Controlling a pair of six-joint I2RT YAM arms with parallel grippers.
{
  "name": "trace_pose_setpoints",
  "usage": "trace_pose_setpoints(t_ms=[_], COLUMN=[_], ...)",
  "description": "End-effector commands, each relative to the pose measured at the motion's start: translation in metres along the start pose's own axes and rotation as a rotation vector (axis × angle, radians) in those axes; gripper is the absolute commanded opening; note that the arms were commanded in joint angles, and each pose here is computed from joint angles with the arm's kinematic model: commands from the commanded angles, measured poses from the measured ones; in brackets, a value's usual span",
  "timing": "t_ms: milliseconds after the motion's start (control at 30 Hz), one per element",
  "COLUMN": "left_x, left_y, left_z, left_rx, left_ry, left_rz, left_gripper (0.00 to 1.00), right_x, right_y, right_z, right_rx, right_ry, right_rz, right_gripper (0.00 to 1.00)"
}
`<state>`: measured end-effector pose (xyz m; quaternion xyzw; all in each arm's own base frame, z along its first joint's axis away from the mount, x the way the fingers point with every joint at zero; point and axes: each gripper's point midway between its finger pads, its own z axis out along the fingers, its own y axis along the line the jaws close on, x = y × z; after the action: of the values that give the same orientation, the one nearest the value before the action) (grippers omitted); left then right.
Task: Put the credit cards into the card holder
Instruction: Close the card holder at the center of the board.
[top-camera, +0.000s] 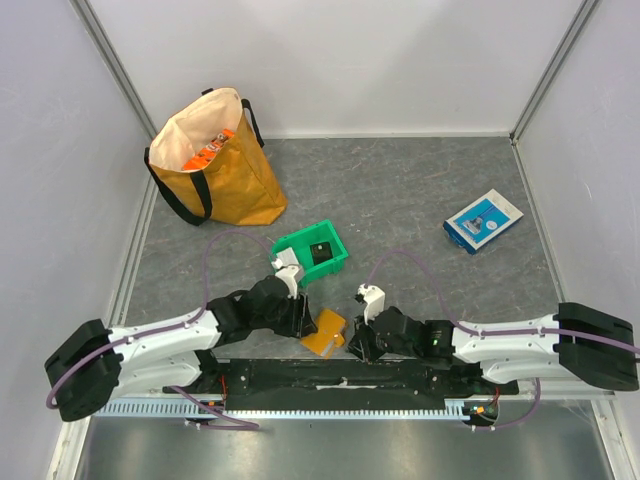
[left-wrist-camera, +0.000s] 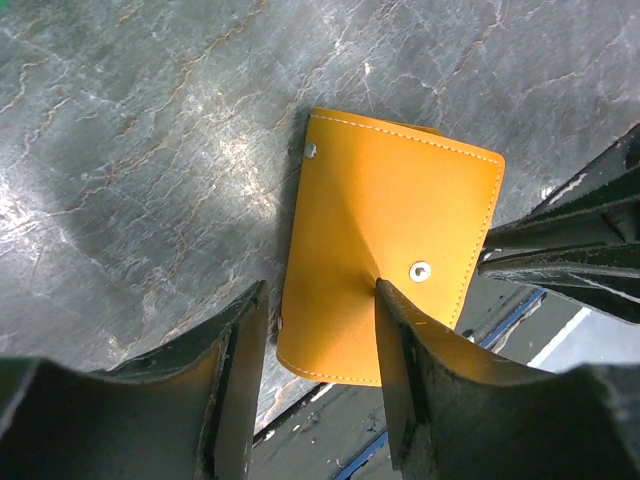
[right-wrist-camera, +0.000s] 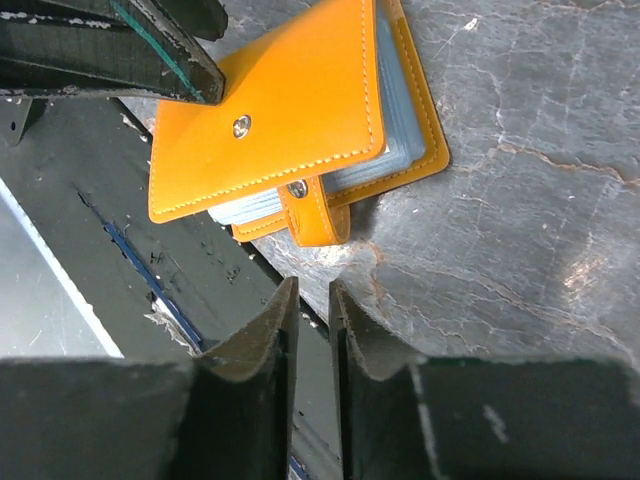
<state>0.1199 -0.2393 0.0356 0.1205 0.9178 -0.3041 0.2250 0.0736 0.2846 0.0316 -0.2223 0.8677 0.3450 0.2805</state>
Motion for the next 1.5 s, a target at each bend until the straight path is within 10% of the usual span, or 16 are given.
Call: trace_pose_setpoints(t_ms=[0, 633, 900, 1467], left_x=[-0.011, -0.011, -0.001, -0.012], left_y=[-0.003, -0.004, 0.0, -0.01], left_z=[-0.007, -0.006, 0.0, 0.005], left_rx=[0.019, 0.02, 0.012, 0.049], left_ry=[-0.071, -0.064, -0.015, -0.068], left_rz=[0.033, 0.018, 0.026, -0.034], left_gripper=[0.54, 0.56, 0.51, 0.54], right_x=[-0.015, -0.033, -0.027, -0.024], right_y=[0.014, 0.003, -0.001, 0.036], right_z=[-0.004, 0.032, 0.023, -0.004], right_rx=[-0.042, 0.141, 0.123, -0.209], right_ry=[-0.054, -0.068, -0.092, -0.23], right_rz=[-0.002, -0.361, -0.352, -0.406], right_gripper=[0.31, 0.53, 0.27, 0.13])
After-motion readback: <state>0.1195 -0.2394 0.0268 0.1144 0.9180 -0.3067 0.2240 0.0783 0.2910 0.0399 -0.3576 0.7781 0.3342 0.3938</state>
